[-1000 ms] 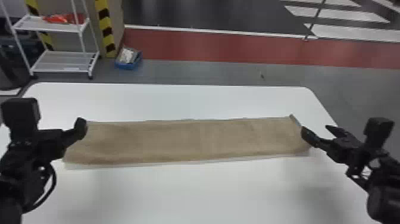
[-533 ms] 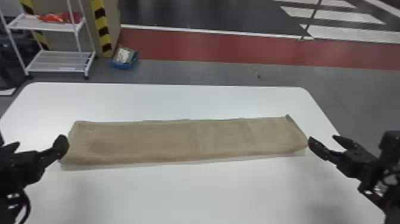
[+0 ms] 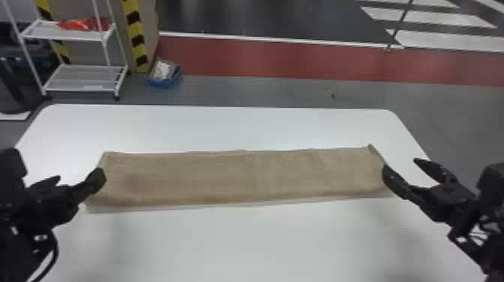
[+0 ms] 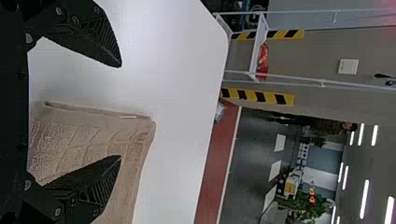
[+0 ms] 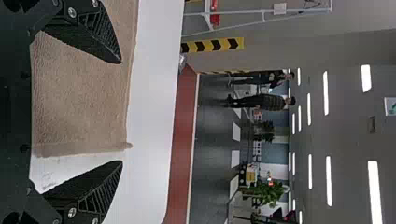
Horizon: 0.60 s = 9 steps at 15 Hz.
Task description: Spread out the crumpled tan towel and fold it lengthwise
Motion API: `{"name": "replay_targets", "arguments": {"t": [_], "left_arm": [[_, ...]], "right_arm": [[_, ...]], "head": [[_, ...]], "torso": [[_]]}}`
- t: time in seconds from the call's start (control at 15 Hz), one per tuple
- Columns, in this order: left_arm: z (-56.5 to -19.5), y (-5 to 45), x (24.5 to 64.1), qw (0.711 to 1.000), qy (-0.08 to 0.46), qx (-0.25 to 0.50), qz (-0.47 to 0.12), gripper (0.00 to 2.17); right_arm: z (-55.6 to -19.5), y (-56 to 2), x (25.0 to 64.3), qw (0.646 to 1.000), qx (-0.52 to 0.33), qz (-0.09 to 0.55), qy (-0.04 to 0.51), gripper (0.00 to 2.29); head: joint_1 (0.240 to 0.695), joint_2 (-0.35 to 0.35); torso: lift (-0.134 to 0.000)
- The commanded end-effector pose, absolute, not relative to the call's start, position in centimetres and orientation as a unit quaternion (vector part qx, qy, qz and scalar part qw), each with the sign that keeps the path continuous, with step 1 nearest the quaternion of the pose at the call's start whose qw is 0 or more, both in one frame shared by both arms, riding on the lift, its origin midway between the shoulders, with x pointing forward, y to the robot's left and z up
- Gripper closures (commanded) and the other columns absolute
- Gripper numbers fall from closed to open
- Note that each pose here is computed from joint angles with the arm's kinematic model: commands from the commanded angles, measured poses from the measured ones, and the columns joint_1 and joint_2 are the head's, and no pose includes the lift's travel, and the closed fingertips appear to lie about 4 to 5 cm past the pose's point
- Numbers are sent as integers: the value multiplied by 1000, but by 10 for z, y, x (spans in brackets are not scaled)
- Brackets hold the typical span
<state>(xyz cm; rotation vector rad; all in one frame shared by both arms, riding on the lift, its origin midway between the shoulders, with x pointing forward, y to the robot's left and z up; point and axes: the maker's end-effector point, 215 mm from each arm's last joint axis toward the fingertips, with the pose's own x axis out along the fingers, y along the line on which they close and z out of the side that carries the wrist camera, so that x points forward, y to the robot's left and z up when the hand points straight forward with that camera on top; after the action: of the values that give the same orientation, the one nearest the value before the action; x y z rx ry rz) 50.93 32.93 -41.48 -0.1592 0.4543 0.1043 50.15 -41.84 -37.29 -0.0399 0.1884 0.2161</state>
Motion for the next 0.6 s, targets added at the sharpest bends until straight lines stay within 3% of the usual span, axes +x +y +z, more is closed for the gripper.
{"name": "replay_targets", "arguments": {"t": [0.0,0.4,0.53], "left_arm": [[-430,329,516,961,264,-72,45,275],[-464,346,516,949,306,-48,56,356],[-464,348,519,951,301,-48,58,515]], "right_arm": [[-381,-381,503,985,-32,141,96,191],[-394,-320,516,975,-45,191,105,215],[-392,-304,519,973,-48,201,99,215]], "head": [[695,-97],[695,-9],[695,14]], "torso": [[-124],[-124],[-124]]}}
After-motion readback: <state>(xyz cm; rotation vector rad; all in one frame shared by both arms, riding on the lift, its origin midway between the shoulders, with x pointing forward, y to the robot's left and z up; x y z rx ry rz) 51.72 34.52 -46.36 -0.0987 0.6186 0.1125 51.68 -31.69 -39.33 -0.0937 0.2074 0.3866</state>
